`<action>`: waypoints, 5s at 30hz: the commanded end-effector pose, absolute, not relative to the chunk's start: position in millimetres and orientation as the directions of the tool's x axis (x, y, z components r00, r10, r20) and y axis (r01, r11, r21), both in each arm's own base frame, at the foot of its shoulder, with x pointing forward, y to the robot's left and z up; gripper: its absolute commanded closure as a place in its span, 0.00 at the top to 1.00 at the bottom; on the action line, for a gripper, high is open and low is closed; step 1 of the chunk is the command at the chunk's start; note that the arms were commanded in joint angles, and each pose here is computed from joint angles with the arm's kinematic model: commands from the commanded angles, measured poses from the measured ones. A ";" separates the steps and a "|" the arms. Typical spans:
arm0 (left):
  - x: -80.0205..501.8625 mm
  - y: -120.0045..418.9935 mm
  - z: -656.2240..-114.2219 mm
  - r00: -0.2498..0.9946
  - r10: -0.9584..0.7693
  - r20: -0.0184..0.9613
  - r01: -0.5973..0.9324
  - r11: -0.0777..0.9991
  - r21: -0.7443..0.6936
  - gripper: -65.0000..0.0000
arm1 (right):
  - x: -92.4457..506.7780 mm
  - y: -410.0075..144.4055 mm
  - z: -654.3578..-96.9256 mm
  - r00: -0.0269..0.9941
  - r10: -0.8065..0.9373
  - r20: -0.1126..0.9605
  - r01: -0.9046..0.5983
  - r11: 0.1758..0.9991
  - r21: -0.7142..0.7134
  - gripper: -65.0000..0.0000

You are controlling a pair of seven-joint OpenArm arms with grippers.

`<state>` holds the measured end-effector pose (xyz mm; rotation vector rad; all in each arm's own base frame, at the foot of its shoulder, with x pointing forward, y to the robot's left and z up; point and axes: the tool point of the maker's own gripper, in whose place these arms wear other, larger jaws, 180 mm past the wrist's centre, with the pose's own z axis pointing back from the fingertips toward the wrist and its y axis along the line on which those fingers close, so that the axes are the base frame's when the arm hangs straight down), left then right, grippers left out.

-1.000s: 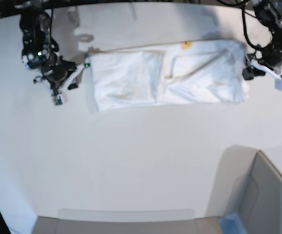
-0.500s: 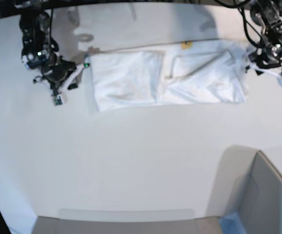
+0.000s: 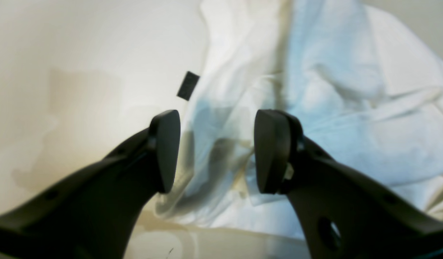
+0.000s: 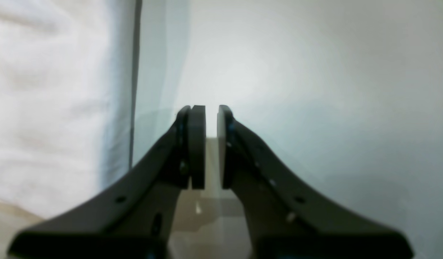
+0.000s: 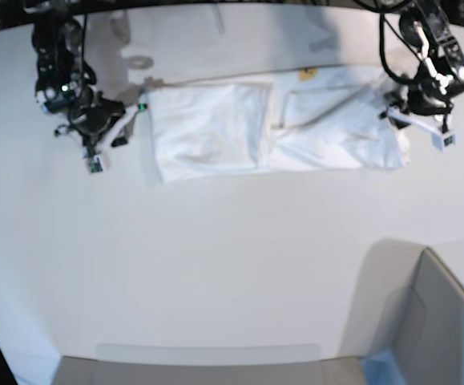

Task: Layout the t-shirt on the table in an organized manner, then fold the t-shirt properly
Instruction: 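Reposition the left gripper along the strip's end and grasp it, then grasp both strip ends and lift them with both grippers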

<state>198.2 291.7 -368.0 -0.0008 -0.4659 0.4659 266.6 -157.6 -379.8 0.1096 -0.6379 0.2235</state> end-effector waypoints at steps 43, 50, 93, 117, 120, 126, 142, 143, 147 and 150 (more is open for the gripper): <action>200.8 336.8 -327.3 0.794 0.177 0.582 -0.294 0.949 0.112 0.49 | 279.1 -167.2 -381.2 0.777 0.157 0.609 -0.218 0.976 0.027 0.10; 199.5 326.8 -326.8 0.810 0.060 0.583 -0.127 0.989 0.074 0.49 | 278.1 -167.6 -381.9 0.779 0.156 0.607 -0.217 0.976 0.027 0.10; 242.0 269.2 -348.5 0.830 0.061 0.554 -0.035 0.998 -0.058 0.33 | 275.4 -167.7 -383.7 0.783 0.160 0.601 -0.220 0.975 0.026 0.10; 213.7 295.4 -413.1 0.869 0.254 0.425 -0.197 0.965 -0.175 0.33 | 277.1 -185.9 -385.6 0.776 0.241 0.583 -0.216 0.970 -0.112 0.10; 207.0 292.9 -430.7 0.882 0.279 0.380 -0.212 0.955 -0.208 0.32 | 277.1 -185.7 -385.6 0.776 0.240 0.583 -0.217 0.970 -0.110 0.10; 211.9 253.5 -454.2 0.925 0.078 0.372 0.014 0.971 -0.239 0.10 | 278.0 -184.6 -384.3 0.774 0.238 0.587 -0.217 0.970 -0.107 0.10; 211.5 314.9 -392.6 0.879 0.125 0.460 -0.093 0.991 -0.092 0.00 | 277.7 -174.2 -384.7 0.771 0.222 0.597 -0.218 0.973 -0.079 0.10; 213.8 315.3 -383.3 0.875 0.102 0.473 -0.080 0.995 -0.067 0.00 | 277.7 -173.5 -384.8 0.771 0.222 0.597 -0.220 0.972 -0.078 0.10; 227.1 310.9 -346.7 0.836 0.021 0.549 -0.034 0.999 0.014 0.00 | 279.4 -163.3 -384.7 0.768 0.199 0.608 -0.214 0.976 -0.049 0.10; 232.1 304.5 -333.4 0.812 -0.003 0.584 -0.021 0.999 0.034 0.00 | 277.1 -149.4 -387.6 0.765 0.226 0.602 -0.254 0.966 -0.040 0.10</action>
